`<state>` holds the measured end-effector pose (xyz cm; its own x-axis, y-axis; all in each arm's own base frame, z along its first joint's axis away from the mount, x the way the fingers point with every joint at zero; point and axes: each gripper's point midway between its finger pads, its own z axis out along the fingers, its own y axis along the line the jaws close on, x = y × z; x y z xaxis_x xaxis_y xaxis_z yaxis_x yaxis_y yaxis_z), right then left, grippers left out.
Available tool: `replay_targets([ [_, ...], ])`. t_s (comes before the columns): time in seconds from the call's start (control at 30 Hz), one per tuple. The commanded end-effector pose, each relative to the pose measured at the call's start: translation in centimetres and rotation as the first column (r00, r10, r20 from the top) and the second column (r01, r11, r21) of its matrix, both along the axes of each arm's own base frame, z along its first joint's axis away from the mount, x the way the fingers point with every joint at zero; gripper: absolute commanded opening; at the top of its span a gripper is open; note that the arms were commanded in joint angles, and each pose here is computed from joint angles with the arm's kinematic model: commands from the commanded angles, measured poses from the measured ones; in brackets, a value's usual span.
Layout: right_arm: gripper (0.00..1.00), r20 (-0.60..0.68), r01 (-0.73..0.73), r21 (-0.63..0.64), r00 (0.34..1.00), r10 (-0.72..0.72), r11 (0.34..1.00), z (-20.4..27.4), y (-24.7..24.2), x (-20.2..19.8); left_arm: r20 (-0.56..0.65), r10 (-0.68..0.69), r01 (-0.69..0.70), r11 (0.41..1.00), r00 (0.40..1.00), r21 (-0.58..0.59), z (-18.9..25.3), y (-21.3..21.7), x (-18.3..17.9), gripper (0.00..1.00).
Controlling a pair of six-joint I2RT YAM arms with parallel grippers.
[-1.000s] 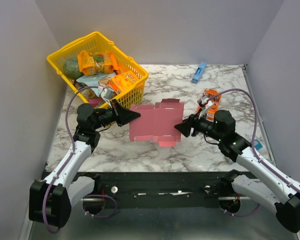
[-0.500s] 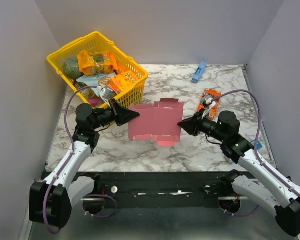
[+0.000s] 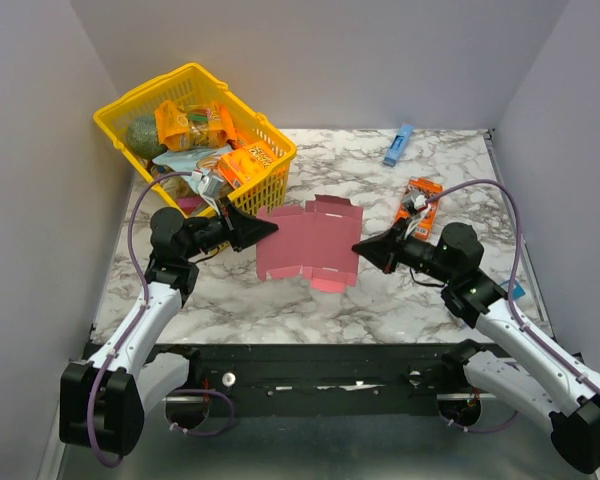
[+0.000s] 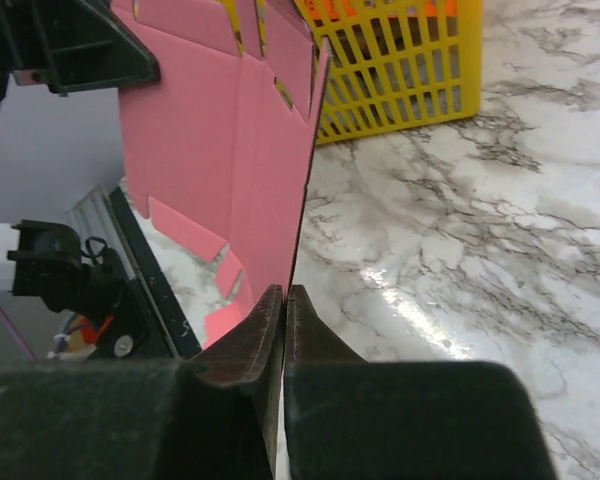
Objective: Fold the paper box
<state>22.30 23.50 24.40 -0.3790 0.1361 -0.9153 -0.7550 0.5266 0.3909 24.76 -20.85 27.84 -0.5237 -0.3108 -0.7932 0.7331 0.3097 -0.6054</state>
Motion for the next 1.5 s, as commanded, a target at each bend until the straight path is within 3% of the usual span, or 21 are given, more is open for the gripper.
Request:
replay_targets([
  [0.0,0.07,0.061,-0.098,0.071,0.994,0.093,0.993,1.8,1.1,-1.3,0.0,-0.069,0.069,0.998,0.998,-0.009,0.0,-0.5,-1.3,0.0],
  [0.1,0.01,0.048,-0.076,0.057,0.996,0.073,0.996,1.5,1.0,-0.9,0.008,-0.074,0.074,0.997,0.997,-0.013,0.2,-0.5,-1.5,0.0],
  [0.23,0.01,0.029,0.045,-0.034,0.999,-0.044,0.998,0.4,-0.3,1.0,0.005,-0.071,0.071,0.997,0.997,-0.004,0.0,-0.5,-1.4,0.0],
  [0.27,0.01,0.023,0.067,-0.062,0.998,-0.065,0.996,0.1,-0.6,1.4,-0.001,-0.06,0.06,0.998,0.998,0.005,-0.2,-0.4,-1.2,0.07],
  [0.3,0.01,-0.007,0.085,-0.108,0.996,-0.086,0.991,-0.8,-1.1,1.6,0.042,-0.049,0.048,0.998,0.998,0.033,0.1,-0.3,-0.9,0.35],
  [0.33,0.01,0.0,0.13,-0.151,0.991,-0.132,0.98,-0.7,-1.8,2.3,-0.008,-0.032,0.032,0.998,0.999,0.061,-1.0,-0.2,-0.7,0.53],
  [0.4,0.01,-0.062,0.13,-0.248,0.987,-0.15,0.96,-2.5,-2.4,2.3,0.025,0.037,-0.04,0.993,0.999,0.114,-0.7,0.5,0.2,0.86],
  [0.47,0.01,-0.06,0.14,-0.304,0.984,-0.166,0.942,-2.1,-2.8,2.9,0.047,0.087,-0.095,0.979,0.995,0.181,-1.5,1.3,0.4,0.97],
  [0.67,0.01,-0.275,0.027,-0.489,0.944,-0.184,0.872,-5.7,-3.6,2.0,0.138,0.293,-0.322,0.894,0.946,0.311,-2.0,4.5,2.0,0.99],
  [0.83,0.01,-0.495,-0.234,-0.472,0.868,-0.036,0.85,-7.7,-2.4,-1.8,0.129,0.295,-0.321,0.886,0.947,0.335,-2.7,4.3,1.7,0.99],
  [0.97,0.01,-0.557,-0.255,-0.569,0.819,-0.138,0.782,-10.7,-3.9,-1.6,0.114,0.337,-0.354,0.853,0.935,0.383,-3.5,3.3,1.3,0.99],
  [1.1,0.01,-0.541,-0.236,-0.639,0.815,-0.209,0.732,-11.8,-4.4,-0.1,0.088,0.373,-0.377,0.846,0.924,0.377,-4.9,1.6,0.4,0.99],
  [1.33,0.01,-0.315,-0.122,-0.886,0.867,-0.386,0.448,-14.5,-5.6,3.6,0.107,0.337,-0.352,0.867,0.935,0.352,-5.9,-1.6,2.2,0.94],
  [1.47,0.01,-0.194,-0.032,-0.929,0.891,-0.41,0.369,-15.7,-5.0,4.6,0.101,0.338,-0.351,0.865,0.936,0.357,-7.5,-2.4,3.2,0.92],
])
